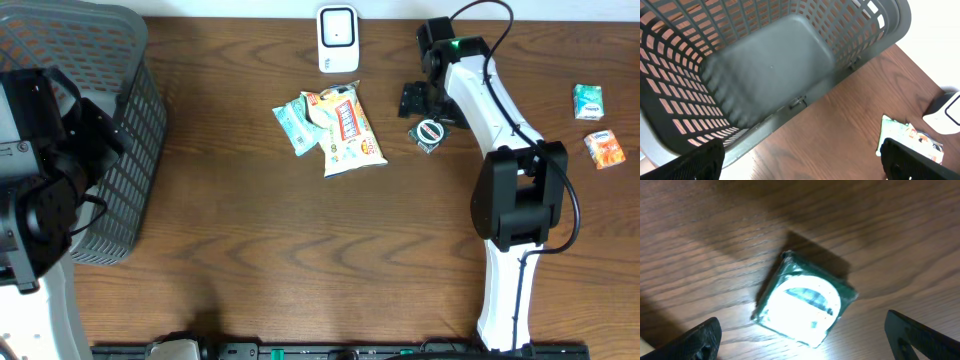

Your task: Scan the item barcode

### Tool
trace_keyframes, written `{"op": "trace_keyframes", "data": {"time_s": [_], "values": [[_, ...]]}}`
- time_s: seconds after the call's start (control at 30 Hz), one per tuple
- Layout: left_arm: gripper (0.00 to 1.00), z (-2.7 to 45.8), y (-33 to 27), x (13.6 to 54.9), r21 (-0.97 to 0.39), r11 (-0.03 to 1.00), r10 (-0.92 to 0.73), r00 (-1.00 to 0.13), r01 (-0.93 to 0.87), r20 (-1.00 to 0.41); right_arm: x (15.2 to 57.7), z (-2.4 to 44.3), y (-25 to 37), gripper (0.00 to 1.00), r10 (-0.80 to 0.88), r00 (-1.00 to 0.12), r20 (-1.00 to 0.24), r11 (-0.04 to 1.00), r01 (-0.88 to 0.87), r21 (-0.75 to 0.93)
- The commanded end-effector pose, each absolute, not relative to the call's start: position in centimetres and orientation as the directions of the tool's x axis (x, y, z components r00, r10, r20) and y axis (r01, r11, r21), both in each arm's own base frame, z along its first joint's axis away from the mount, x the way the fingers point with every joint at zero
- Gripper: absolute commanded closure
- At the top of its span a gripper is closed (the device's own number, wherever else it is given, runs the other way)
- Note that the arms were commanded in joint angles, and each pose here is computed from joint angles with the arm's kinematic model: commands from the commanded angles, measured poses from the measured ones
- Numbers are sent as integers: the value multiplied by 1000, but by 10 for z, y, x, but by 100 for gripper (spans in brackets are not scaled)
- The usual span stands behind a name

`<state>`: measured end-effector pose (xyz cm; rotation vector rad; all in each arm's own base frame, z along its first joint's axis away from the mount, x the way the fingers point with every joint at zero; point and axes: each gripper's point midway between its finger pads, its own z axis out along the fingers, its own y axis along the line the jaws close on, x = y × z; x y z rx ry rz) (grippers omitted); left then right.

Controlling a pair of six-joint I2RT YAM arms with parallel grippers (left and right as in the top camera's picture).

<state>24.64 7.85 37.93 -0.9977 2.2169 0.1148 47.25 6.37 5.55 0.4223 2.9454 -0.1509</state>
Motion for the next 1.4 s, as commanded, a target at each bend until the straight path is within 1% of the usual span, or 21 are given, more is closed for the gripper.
{"op": "trace_keyframes", "data": {"time_s": [0.0, 0.17, 0.3, 0.37, 0.4, 0.53, 0.67, 0.77, 0.9, 1.03, 1.1, 1.27, 1.37], "values": [[2, 381, 80, 246, -197, 691, -634, -452, -696, -628, 470, 55, 71, 1, 371, -915, -158, 925, 380, -24], [2, 381, 80, 246, -197, 691, -634, -451, -696, -628, 466, 40, 65, 1, 476, -864, -166, 872, 488, -38], [2, 381, 80, 246, -197, 691, -634, -452, -696, -628, 463, 21, 64, 1, 486, -859, -159, 867, 497, -31], [2, 381, 80, 246, -198, 691, -634, -452, -695, -628, 461, 14, 65, 1, 499, -857, -132, 864, 503, -3], [2, 381, 80, 246, -197, 691, -634, -451, -696, -628, 460, 8, 66, 5, 511, -853, -105, 859, 511, 29], [2, 381, 80, 246, -197, 691, -634, -451, -696, -628, 457, 0, 63, 7, 539, -841, -45, 840, 533, 98], [2, 381, 80, 246, -197, 691, -634, -451, -696, -628, 455, -3, 56, 17, 546, -838, -14, 832, 540, 126], [2, 381, 80, 246, -197, 691, -634, -452, -696, -628, 457, -2, 56, 18, 510, -860, -14, 852, 503, 147], [2, 381, 80, 246, -197, 691, -634, -452, -696, -628, 457, -3, 57, 18, 493, -870, -17, 862, 486, 142], [2, 381, 80, 246, -198, 691, -634, -452, -695, -628, 455, -3, 60, 30, 487, -873, -17, 866, 481, 137], [2, 381, 80, 246, -197, 691, -634, -452, -696, -628, 454, -5, 59, 32, 485, -874, -19, 869, 479, 125], [2, 381, 80, 246, -197, 691, -634, -452, -696, -628, 448, -16, 55, 33, 480, -876, -31, 875, 477, 85], [2, 381, 80, 246, -197, 691, -634, -452, -696, -628, 443, -23, 56, 39, 479, -877, -23, 876, 476, 80]]}}
